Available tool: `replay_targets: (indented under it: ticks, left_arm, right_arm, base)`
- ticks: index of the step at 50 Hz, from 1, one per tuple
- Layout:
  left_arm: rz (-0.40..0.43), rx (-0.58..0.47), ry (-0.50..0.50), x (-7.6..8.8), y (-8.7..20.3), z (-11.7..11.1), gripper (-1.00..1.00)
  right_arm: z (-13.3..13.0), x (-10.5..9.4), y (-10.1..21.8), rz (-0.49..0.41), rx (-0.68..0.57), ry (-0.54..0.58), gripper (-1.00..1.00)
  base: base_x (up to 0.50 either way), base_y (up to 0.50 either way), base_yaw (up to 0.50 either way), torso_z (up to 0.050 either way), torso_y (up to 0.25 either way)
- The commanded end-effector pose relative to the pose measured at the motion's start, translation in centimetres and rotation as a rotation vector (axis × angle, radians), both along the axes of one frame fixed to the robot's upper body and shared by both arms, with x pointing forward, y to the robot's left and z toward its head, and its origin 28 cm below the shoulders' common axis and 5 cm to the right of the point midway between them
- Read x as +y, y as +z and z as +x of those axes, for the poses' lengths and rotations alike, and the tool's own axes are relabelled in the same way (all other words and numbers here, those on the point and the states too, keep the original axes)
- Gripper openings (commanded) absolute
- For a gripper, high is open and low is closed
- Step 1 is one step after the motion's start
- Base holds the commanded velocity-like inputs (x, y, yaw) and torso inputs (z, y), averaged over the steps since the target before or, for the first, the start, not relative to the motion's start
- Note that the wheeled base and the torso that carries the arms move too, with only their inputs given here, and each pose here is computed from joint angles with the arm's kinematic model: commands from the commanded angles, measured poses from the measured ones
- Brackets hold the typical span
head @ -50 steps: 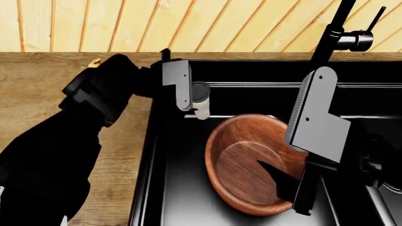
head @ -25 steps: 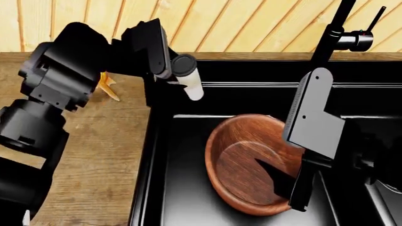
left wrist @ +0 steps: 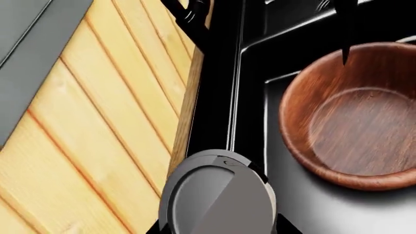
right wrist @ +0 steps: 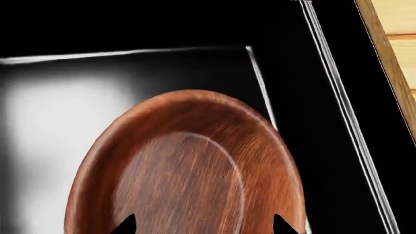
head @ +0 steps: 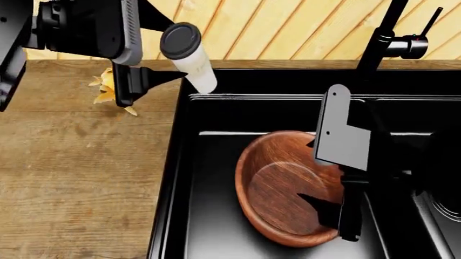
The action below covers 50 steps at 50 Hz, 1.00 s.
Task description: Pick the cup and bowl from the sink and place them on the counter for drying.
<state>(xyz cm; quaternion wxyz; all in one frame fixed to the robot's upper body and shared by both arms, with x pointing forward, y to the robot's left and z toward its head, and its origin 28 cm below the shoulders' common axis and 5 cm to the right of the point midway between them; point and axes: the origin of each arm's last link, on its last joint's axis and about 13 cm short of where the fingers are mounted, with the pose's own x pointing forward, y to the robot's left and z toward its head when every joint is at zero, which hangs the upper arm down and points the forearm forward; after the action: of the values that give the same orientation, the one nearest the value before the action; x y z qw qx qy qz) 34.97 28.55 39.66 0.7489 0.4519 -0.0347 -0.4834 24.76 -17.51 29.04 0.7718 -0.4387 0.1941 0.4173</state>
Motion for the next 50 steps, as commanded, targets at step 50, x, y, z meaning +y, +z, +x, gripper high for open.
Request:
replay_targets:
  ticks: [50]
  left_arm:
    - [0.007, -0.055, 0.009, 0.8, 1.4, -2.3, -1.00]
  right_arm:
    - [0.7, 2.6, 5.3, -0.369, 0.238, 0.251, 1.00]
  base:
    - [0.00, 0.00, 0.00, 0.000, 0.000]
